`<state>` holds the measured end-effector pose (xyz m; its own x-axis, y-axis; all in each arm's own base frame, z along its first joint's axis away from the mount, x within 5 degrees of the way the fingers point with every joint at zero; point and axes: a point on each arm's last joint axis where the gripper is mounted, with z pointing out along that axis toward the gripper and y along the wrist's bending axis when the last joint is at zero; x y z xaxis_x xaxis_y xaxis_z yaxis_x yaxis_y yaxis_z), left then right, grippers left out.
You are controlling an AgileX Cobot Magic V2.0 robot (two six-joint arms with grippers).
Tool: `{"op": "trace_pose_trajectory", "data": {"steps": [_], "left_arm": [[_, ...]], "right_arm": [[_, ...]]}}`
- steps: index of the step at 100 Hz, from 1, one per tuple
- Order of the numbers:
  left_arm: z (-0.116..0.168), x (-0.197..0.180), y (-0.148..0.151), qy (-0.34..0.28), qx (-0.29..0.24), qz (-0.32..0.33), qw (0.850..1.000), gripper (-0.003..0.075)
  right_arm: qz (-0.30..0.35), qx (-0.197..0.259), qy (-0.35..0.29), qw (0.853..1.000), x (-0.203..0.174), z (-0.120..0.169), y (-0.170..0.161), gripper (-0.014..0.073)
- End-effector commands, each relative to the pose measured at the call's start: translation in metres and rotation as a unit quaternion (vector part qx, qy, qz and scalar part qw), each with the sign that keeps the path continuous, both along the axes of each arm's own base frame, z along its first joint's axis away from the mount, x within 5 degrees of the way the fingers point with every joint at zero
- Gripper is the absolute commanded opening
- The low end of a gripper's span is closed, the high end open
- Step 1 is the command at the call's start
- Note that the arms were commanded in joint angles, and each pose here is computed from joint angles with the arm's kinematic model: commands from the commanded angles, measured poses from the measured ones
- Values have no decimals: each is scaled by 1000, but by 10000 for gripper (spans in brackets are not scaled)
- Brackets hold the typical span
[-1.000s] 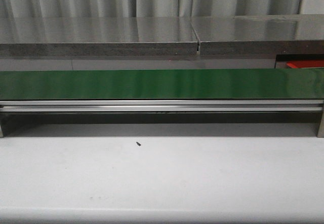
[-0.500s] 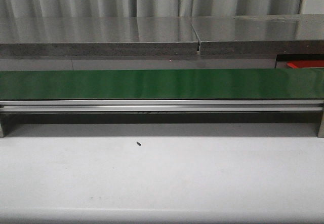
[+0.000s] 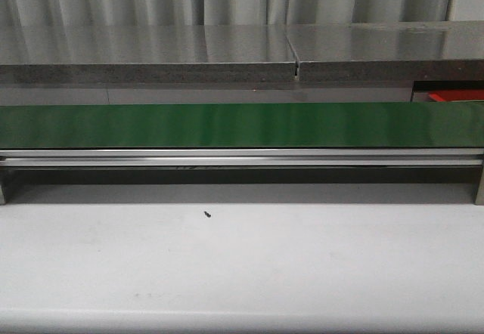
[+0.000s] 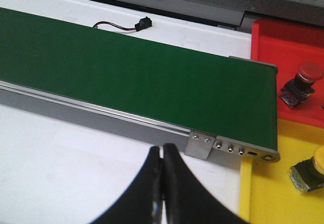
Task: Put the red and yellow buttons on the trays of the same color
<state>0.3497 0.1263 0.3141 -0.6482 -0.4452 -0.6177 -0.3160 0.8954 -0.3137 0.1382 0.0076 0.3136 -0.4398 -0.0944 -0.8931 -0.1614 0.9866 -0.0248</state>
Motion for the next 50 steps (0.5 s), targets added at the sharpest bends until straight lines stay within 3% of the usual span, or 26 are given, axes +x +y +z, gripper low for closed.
{"op": "trace_pose_trajectory", "data": {"steps": [1,50], "left_arm": [[17,10,6,-47,-2,18,999,640],[-41,69,32,0,-23,17,1000,639]], "right_arm": [[-8,0,-39,999,2,13,-1,-116],[-8,0,-39,999,2,13,-1,-116]]}}
